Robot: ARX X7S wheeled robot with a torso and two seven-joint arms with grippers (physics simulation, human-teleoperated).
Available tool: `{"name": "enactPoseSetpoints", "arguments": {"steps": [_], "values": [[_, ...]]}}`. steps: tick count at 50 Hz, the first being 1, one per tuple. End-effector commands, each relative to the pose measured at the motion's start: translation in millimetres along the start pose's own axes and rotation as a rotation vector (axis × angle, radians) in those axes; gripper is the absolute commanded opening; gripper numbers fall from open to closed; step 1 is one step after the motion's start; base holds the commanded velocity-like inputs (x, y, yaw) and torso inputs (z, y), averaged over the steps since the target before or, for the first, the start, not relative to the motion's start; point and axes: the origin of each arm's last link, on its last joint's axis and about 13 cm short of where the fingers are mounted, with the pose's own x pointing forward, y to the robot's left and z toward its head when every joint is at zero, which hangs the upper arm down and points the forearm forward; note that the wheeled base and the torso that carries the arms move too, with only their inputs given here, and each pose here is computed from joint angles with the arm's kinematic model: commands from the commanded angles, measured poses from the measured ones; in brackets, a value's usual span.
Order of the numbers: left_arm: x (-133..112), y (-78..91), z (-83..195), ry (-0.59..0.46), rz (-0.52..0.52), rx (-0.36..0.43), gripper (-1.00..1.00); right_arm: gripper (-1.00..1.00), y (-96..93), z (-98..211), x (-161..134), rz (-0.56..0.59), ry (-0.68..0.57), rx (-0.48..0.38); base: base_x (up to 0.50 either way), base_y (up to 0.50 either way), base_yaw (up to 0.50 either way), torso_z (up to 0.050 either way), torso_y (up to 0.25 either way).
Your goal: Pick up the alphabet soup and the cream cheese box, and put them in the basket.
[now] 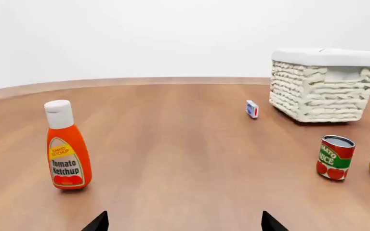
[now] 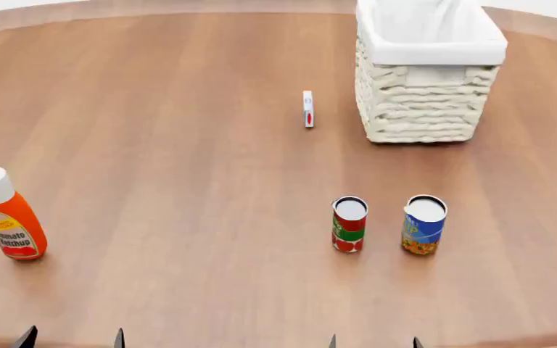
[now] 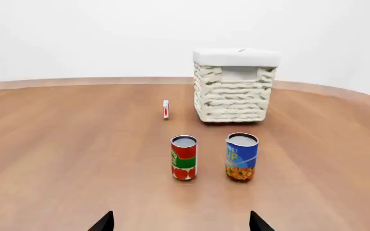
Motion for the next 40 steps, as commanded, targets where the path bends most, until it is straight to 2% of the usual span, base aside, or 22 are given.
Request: {"name": "enactPoseSetpoints", "arguments": {"steps": [1,6,11,13,28,40], "values": [[-0.5,0.3,-0.9,0.006,0.001,0.004,1.00,1.00,1.2,1.1,-0.3,0.007,0.004,-0.006,0.00,0.00,0.00,0.000,0.000],[-1.1,0.1,-3.6,0.001,-0.001,0.037,1.00,1.00,1.4,-0.8,-2.7,0.000,0.005,-0.006,0.00,0.00,0.00,0.000,0.000],[-0.2,0.2,-4.2,0.008,-0.005,0.035,1.00,1.00,2.1,0.5,-0.3,-0.003,0.025,-0.001,0.00,0.00,0.00,0.000,0.000],[0.5,0.3,-5.0,0.009,-0.003,0.039,1.00,1.00,2.3,-0.5,0.8,-0.017,0.033,-0.025,0.00,0.00,0.00,0.000,0.000],[2.4,2.5,-4.3,0.005,0.010,0.041,1.00,1.00,4.1,1.4,1.6,-0.014,0.033,-0.042,0.00,0.49,0.00,0.000,0.000],[3.3,2.6,-5.3,0.011,0.018,0.042,1.00,1.00,4.0,1.3,2.8,-0.012,0.033,-0.026,0.00,0.00,0.00,0.000,0.000]]}}
